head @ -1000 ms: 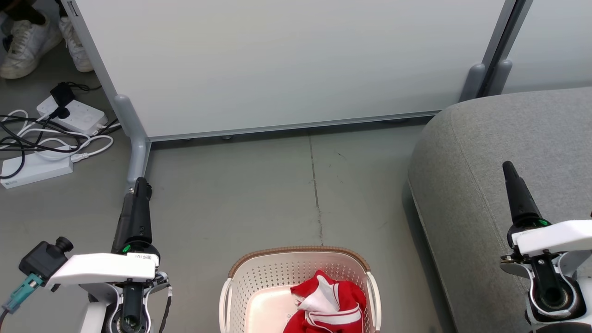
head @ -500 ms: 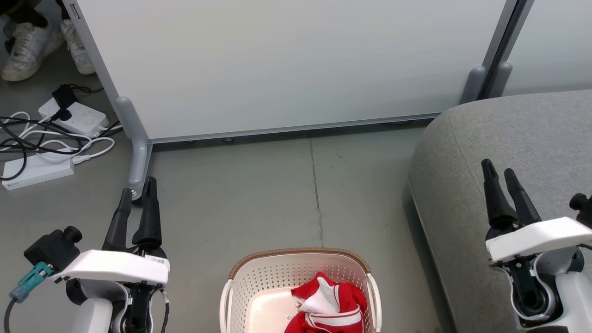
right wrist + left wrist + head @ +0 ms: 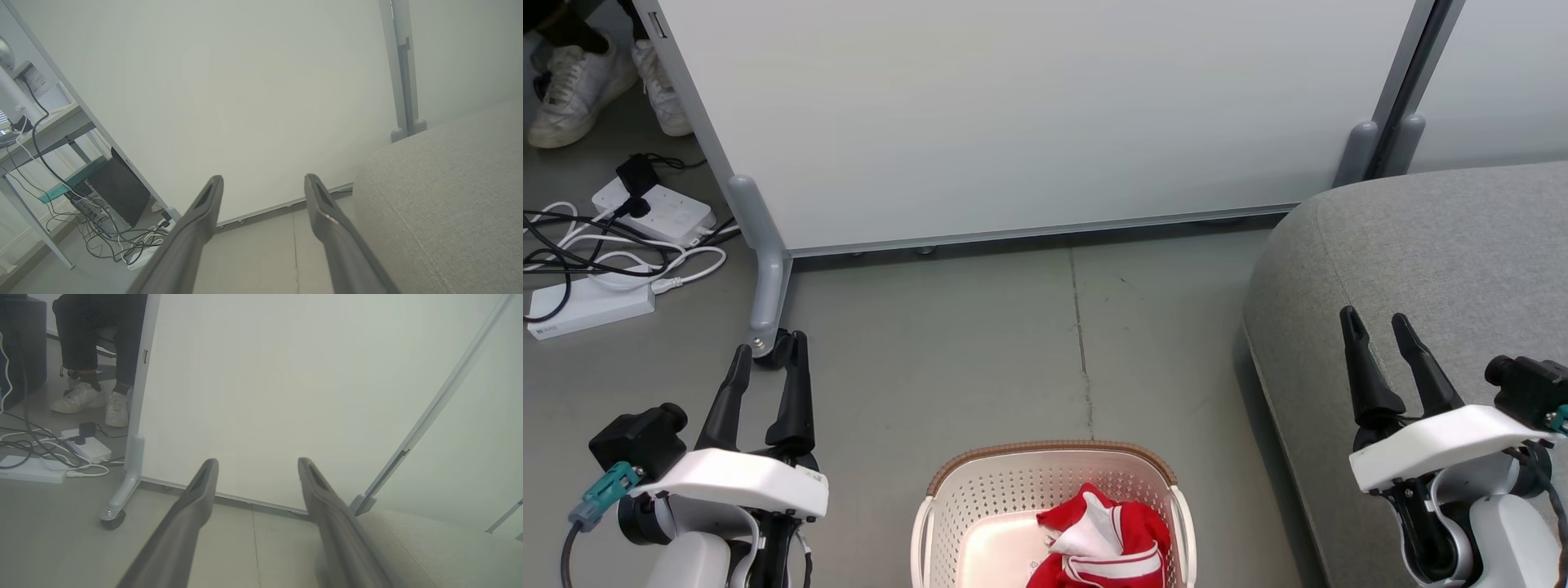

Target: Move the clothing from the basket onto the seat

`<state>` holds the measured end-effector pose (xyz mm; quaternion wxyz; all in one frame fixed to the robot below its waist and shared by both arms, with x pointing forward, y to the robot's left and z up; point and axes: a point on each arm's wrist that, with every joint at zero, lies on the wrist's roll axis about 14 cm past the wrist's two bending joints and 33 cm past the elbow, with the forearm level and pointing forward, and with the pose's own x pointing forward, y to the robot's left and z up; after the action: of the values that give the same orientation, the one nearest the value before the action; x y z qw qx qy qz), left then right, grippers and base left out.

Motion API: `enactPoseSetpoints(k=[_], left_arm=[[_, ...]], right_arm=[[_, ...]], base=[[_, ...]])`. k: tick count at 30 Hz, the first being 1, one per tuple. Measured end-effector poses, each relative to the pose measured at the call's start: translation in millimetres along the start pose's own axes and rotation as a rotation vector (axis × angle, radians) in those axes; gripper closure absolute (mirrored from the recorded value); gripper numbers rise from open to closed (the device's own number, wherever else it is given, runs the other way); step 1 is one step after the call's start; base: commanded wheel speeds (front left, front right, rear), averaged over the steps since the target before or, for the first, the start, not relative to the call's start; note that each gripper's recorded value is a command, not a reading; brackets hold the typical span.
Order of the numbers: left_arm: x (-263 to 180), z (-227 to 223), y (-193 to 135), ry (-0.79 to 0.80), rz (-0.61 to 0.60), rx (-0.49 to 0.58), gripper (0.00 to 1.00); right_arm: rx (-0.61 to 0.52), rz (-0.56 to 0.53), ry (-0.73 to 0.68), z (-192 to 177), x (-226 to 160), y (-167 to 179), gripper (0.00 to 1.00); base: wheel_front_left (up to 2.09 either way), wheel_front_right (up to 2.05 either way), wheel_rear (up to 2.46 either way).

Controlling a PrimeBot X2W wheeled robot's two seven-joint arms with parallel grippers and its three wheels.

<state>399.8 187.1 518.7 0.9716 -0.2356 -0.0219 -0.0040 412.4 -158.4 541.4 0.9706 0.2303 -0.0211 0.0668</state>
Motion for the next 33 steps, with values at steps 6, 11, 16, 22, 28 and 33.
enactPoseSetpoints(k=[6,11,16,22,28,33], left_arm=[[-1.2,-2.3,-0.5,0.004,-0.006,0.069,0.0],[-2.5,-5.2,0.1,0.01,-0.009,0.12,0.0],[-4.2,-9.7,2.2,0.023,-0.008,0.166,0.0],[-6.1,-14.5,5.4,0.035,-0.003,0.218,0.0],[-8.5,-20.2,9.8,0.052,0.008,0.239,0.0],[-9.8,-24.2,12.8,0.064,0.015,0.263,0.0]], right_arm=[[-0.064,0.007,-0.004,-1.1,-1.0,2.2,0.0],[-0.104,0.0,0.008,-7.6,-4.3,-0.4,0.0],[-0.149,0.001,0.018,-11.7,-5.7,-1.0,0.0],[-0.2,0.005,0.03,-17.1,-6.9,-0.5,0.0],[-0.245,0.011,0.033,-18.8,-7.4,0.9,0.0],[-0.278,0.003,0.038,-20.9,-10.5,-2.3,0.0]], base=[[0.0,0.0,0.0],[0.0,0.0,0.0],[0.0,0.0,0.0],[0.0,0.0,0.0],[0.0,0.0,0.0],[0.0,0.0,0.0]])
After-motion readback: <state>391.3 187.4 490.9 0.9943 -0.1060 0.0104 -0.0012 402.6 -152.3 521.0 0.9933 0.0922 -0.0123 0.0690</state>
